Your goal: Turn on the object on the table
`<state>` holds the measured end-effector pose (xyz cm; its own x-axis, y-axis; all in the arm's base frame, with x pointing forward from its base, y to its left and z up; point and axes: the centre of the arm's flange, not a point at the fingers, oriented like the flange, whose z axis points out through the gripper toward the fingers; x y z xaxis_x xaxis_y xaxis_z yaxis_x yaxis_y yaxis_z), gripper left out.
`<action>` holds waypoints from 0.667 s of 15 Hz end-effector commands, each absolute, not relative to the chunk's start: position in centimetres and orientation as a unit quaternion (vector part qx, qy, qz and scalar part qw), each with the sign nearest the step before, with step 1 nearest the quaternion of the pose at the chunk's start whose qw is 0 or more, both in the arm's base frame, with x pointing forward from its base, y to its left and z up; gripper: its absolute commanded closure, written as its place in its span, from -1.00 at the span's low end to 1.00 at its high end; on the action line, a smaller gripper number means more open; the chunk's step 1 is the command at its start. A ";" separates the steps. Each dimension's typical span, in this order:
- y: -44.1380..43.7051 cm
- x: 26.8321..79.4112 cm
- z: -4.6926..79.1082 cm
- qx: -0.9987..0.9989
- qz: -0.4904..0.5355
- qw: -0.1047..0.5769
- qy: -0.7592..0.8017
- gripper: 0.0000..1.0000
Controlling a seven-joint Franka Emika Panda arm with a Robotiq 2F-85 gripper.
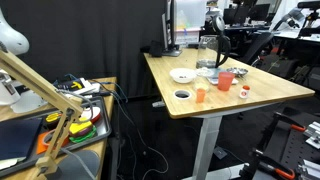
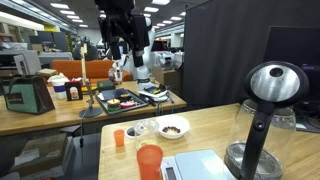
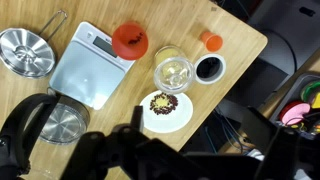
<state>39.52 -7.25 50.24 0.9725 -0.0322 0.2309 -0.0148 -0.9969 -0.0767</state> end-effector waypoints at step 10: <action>-7.4 44.2 48.7 -0.989 -0.119 0.053 0.076 -1.00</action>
<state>41.62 -6.22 49.73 0.9688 -0.0536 0.2419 -0.0346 -0.9960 -0.0824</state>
